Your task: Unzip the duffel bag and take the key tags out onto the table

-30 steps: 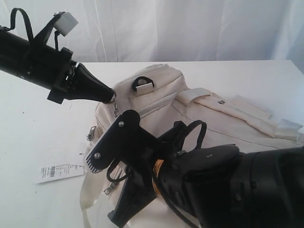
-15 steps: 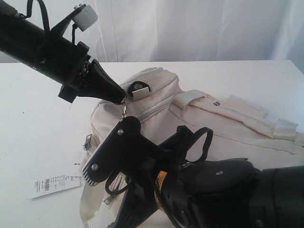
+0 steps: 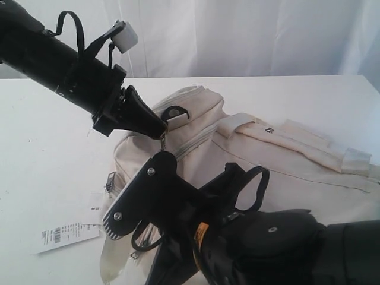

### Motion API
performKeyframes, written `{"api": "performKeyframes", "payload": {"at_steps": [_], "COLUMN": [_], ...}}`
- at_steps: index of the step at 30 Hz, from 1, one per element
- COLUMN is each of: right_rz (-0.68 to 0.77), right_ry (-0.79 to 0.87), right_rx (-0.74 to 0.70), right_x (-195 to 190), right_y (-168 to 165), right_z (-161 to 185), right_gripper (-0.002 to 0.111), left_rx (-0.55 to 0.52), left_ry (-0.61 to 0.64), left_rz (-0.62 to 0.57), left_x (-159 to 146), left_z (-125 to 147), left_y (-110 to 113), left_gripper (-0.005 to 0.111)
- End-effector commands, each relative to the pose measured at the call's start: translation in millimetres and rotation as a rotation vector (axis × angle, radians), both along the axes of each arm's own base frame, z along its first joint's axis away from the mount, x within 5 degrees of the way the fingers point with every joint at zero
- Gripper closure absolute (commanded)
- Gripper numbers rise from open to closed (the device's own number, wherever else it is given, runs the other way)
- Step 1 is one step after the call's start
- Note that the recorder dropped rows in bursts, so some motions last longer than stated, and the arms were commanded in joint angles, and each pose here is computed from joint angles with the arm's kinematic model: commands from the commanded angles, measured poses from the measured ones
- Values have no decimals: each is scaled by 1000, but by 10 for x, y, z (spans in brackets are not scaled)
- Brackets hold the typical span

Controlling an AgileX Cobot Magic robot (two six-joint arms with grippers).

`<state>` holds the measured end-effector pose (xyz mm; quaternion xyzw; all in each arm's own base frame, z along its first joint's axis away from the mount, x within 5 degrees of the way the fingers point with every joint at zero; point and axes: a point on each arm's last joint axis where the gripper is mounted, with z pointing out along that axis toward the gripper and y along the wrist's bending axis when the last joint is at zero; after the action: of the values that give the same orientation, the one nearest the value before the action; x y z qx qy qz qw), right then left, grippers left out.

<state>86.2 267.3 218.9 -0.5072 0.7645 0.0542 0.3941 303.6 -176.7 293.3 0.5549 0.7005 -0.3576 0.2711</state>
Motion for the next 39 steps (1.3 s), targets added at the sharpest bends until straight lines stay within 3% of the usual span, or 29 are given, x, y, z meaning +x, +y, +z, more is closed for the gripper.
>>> {"api": "performKeyframes", "payload": {"at_steps": [1,8,12,14,17,20,21,24,33,39], "right_rz": [6,-127,-166,-146,-148,-252,-303,-527,-637,-610], "right_ry": [83,10,22,35,38,7,-9,-97,33,53], "right_rx": [5,-128,-118,-81,-29,-15,-25,-93,146,157], "right_x": [-215,-161,-158,-173,-175,-129,-108,-38,-56,-82], "right_y": [-24,-290,-336,-319,-332,-493,-565,-931,-1384,-1473], "right_z": [-46,-135,-144,-95,32,221,279,493,784,828], "right_gripper": [108,108,106,96,69,43,41,45,47,39], "left_rx": [-80,-46,-23,-23,-12,15,31,86,149,154], "left_ry": [-93,-65,-45,-28,-4,14,20,31,77,110], "left_rz": [140,86,74,55,35,20,20,4,-21,-60], "left_x": [221,179,159,136,109,88,84,66,21,-26], "left_z": [203,242,224,223,214,195,183,146,106,108], "left_y": [-9,-3,8,7,12,27,36,68,109,115], "left_gripper": [107,107,107,107,107,107,107,107,107,107]}}
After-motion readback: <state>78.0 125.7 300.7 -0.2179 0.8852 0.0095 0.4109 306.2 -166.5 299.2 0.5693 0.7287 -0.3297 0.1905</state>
